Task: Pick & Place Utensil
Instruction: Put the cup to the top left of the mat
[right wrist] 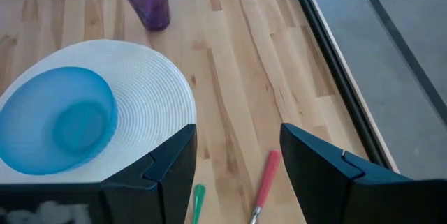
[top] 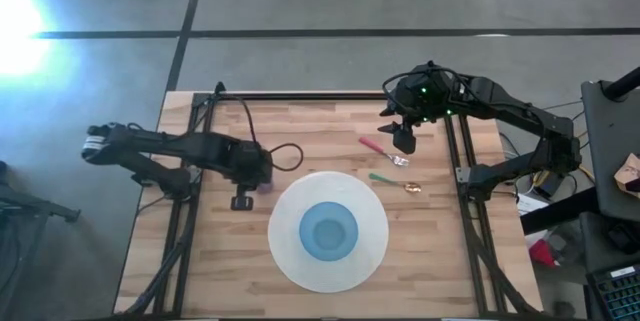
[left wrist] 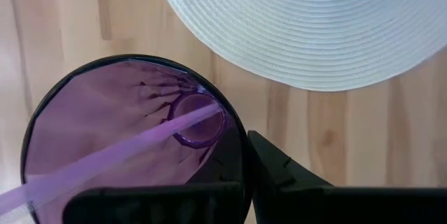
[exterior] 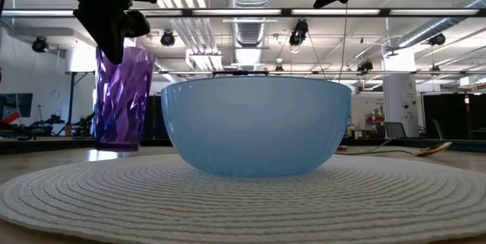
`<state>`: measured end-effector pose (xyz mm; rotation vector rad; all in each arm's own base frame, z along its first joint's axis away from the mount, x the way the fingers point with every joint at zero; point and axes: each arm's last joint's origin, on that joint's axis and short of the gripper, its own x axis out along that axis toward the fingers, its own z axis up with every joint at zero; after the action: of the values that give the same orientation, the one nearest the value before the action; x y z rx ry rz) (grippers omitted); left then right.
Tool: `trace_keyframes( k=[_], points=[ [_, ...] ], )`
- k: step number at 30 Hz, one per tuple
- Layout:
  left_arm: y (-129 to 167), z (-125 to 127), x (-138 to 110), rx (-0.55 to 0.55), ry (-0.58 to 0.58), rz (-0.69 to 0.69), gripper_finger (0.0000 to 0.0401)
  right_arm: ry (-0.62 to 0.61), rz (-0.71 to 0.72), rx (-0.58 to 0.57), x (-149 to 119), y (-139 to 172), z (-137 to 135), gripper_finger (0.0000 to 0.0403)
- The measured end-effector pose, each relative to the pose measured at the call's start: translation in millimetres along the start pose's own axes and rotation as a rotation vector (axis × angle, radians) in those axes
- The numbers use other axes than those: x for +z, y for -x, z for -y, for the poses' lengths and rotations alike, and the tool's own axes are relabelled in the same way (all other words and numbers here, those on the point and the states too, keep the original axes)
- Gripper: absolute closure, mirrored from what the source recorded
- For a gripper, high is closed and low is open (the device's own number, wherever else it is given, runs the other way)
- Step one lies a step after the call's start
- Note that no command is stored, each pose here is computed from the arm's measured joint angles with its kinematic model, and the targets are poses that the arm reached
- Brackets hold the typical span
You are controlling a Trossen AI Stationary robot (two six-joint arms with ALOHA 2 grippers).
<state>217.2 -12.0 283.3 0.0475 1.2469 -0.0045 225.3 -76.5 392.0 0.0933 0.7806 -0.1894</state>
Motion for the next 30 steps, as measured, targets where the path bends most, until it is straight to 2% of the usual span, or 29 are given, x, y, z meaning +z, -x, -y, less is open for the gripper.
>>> trace_keyframes(
  k=[11,21,30],
  points=[
    [-3.8,-0.5,6.3,0.026,0.006,0.032,0.0399,0.000,0.000,0.000,0.0,0.0,0.0,0.0202],
    [-15.8,0.3,2.3,0.026,0.019,0.042,0.0398,0.000,-0.001,0.000,-0.1,0.0,-0.1,0.0202],
    [-14.8,0.1,1.6,0.026,0.017,0.039,0.0388,0.000,-0.001,0.001,-0.1,0.0,-0.1,0.0202]
  ],
)
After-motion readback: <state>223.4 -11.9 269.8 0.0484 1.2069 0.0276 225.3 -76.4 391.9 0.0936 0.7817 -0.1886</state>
